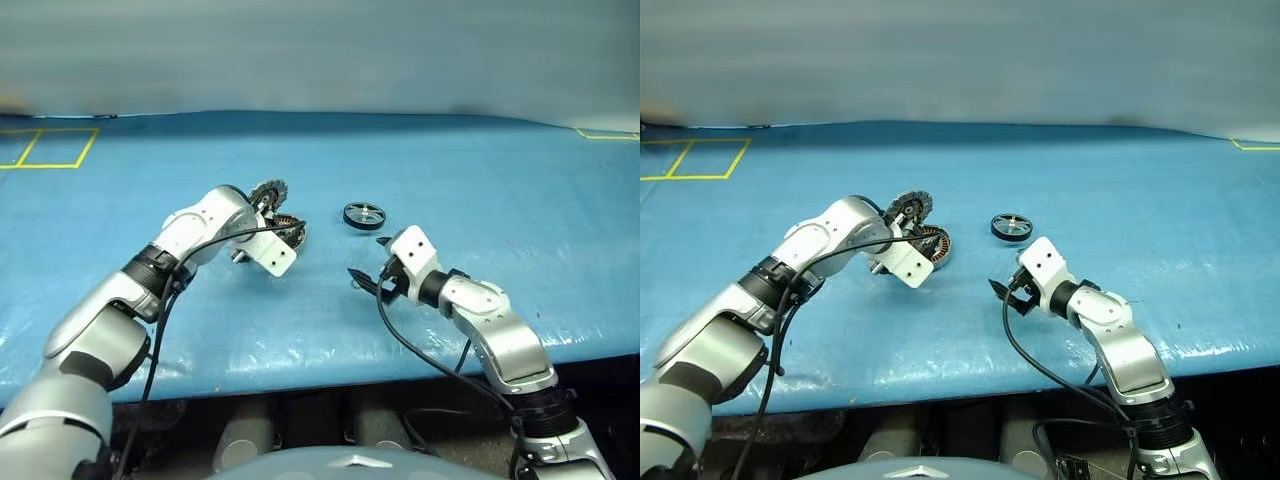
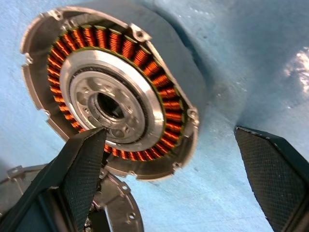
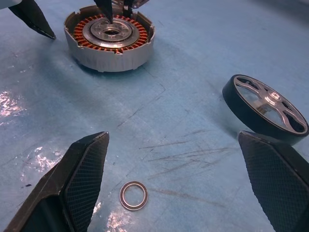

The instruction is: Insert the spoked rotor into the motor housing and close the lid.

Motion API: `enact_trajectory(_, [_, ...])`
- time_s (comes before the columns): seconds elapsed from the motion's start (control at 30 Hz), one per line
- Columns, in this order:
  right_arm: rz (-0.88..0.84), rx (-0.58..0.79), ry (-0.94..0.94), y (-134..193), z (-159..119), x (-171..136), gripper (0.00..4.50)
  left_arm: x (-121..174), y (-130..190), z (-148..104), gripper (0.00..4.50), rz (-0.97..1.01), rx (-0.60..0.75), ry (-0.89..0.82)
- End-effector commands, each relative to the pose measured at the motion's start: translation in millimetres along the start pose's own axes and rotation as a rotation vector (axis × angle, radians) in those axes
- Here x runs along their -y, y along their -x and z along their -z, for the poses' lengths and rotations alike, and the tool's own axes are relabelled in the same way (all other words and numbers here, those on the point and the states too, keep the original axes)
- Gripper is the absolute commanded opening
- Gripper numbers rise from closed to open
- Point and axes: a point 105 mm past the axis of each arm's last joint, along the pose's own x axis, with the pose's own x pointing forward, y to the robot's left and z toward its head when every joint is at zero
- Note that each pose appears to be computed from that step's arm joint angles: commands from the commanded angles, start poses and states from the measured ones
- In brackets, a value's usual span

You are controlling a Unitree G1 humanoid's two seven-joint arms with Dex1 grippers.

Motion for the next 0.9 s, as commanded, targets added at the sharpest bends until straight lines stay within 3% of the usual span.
enact_trajectory(0.03, [0.001,0.023,0.023,0,-10,4,4.50,-6,6,1,4.49,-0.021,0.001,0.020])
enact_trajectory(0.33, [-0.002,0.014,0.027,2,-9,5,4.50,-32,15,-3,4.49,-0.114,0.013,0.043])
enact_trajectory(0.9, [-0.008,0.007,0.034,3,-10,6,4.50,-17,6,-11,4.49,0.041,-0.012,-0.081])
